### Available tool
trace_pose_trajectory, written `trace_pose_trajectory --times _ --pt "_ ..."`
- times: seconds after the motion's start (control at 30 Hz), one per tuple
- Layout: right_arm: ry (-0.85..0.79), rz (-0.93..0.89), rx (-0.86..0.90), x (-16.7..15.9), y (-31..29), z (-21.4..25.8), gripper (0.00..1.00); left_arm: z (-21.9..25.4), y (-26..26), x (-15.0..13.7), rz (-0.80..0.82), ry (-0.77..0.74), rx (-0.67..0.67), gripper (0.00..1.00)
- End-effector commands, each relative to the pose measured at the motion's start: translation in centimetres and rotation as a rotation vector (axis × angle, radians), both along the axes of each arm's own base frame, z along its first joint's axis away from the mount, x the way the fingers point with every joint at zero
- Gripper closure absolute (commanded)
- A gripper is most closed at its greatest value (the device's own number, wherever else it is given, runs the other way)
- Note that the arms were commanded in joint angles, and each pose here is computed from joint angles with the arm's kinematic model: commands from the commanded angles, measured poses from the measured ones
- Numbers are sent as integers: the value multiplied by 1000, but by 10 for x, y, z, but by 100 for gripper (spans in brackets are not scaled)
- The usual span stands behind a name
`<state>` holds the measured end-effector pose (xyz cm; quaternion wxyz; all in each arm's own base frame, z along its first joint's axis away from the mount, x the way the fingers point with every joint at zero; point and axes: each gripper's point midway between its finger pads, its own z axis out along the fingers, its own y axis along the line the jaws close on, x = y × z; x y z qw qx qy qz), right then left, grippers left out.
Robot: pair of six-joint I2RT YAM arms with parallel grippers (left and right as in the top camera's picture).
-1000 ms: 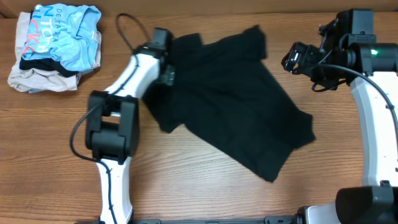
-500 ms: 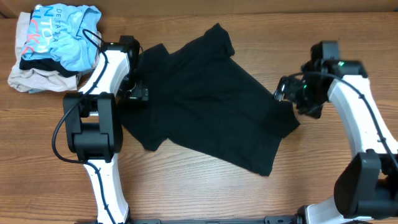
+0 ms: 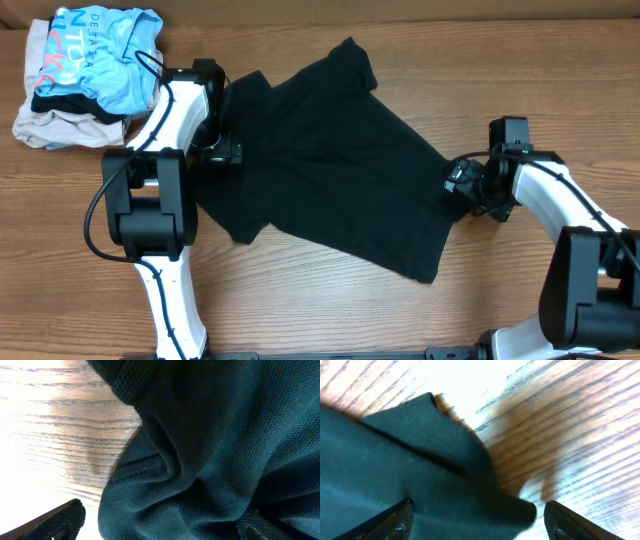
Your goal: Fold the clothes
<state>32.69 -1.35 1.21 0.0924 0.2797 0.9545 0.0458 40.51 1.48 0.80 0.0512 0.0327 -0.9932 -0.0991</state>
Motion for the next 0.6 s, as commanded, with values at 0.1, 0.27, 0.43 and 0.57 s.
trace_pose_trajectory --times 0.1,0.27,0.43,0.57 --pt "-30 -21 -16 0 -4 -11 39 -33 -15 -12 -12 76 -57 0" --pt "-80 -24 -19 13 -6 -6 92 -33 -14 -9 -13 63 -54 0" --pt "-167 -18 -39 43 -11 20 96 -34 -15 -4 -13 43 -59 0" --pt "-272 -45 -89 76 -26 51 96 -34 -15 -2 -13 34 -59 0"
